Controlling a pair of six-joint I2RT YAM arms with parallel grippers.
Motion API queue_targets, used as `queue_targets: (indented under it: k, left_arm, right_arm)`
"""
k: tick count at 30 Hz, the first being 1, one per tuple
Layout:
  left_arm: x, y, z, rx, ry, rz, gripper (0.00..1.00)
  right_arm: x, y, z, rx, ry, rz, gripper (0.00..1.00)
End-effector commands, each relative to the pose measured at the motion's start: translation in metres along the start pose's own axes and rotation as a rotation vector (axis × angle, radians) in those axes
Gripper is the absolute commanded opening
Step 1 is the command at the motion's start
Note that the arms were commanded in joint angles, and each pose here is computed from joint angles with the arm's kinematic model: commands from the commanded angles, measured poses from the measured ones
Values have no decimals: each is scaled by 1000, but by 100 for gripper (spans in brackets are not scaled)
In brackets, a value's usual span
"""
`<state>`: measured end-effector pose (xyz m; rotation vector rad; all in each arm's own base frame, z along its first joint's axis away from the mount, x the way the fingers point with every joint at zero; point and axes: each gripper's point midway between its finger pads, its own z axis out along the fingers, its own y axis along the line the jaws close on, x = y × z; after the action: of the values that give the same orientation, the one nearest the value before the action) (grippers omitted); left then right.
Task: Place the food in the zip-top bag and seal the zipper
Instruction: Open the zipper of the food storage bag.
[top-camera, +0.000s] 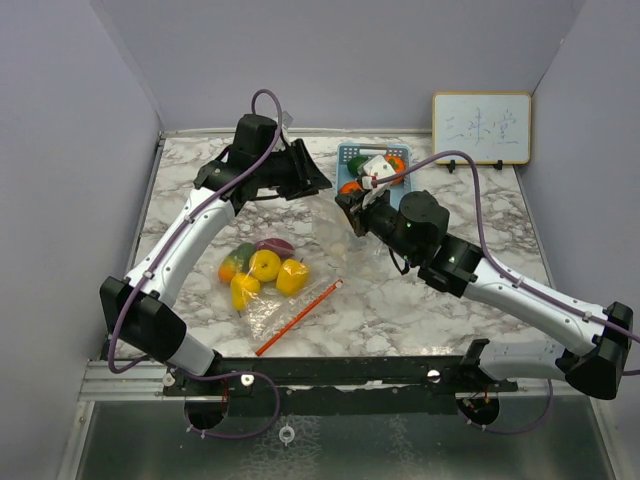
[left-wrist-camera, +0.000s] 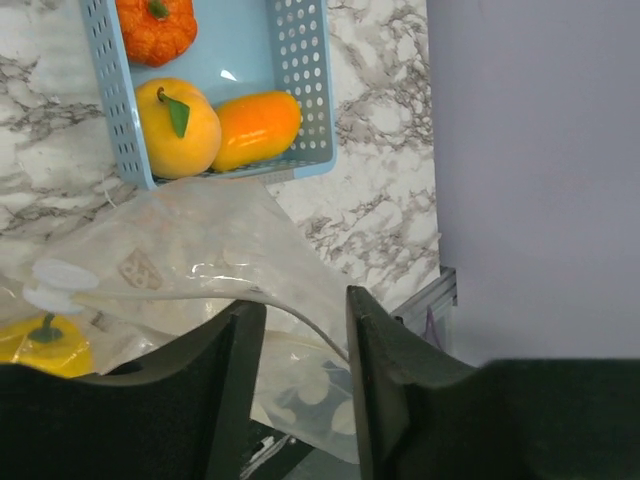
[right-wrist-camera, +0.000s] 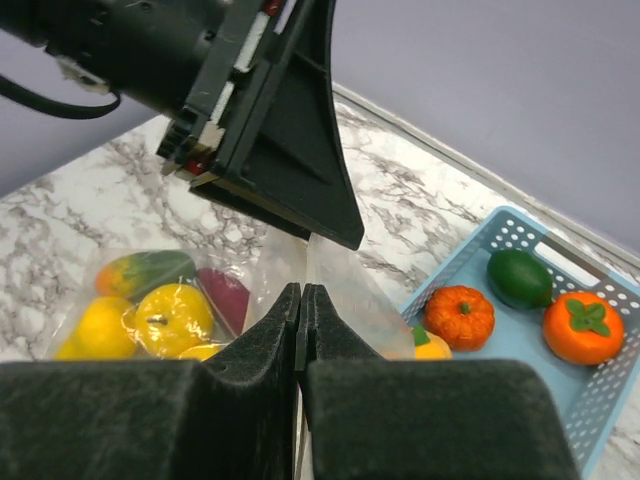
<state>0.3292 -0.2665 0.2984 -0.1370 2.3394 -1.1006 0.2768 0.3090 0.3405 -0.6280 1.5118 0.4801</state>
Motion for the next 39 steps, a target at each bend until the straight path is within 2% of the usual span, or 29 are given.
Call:
queue_targets:
  k: [1,2,3,4,6,9,12,14,19,27,32,35,39]
  left_arm:
    - [-12,-4,3,4,-34,72,31]
    - [-12,-5,3,8,-35,77,21]
    - [-13,-6,3,12,-38,83,3]
    - [-14,-7,3,17,-39,88,0]
    - [-16,-7,1,11,-54,101,0]
    - [-27,-2,-12,-55,-120,139,0]
    - [-35,0,-25,-92,-174,175,0]
    - [-35,0,-29,-93,-182,181,0]
    - [-32,1,-30,-88,-178,188,0]
    - [-30,5,-29,-96,-172,211,0]
    - [-28,13,-27,-122,-172,218,0]
    - [-28,17,-26,-130,-179,213,0]
    - [-31,19,-23,-138,-199,195,0]
  right_arm:
    - [-14,18,-6,-108,-24,14,2]
    - [-13,18,-6,-108,-20,14,2]
    - [-12,18,-6,-106,-16,15,2]
    - [-9,17,-5,-97,-6,15,2]
    - [-4,12,-3,-65,22,15,4]
    - [-2,-2,-1,23,50,18,34]
    - [-1,-5,6,37,75,-27,48]
    - [3,-4,13,35,103,-50,54]
    - [5,3,27,19,136,-51,58]
    - [8,23,33,-67,170,5,57]
    - [-5,23,25,-74,137,48,57]
    - [5,25,29,-62,208,75,58]
    - [23,18,33,54,285,219,60]
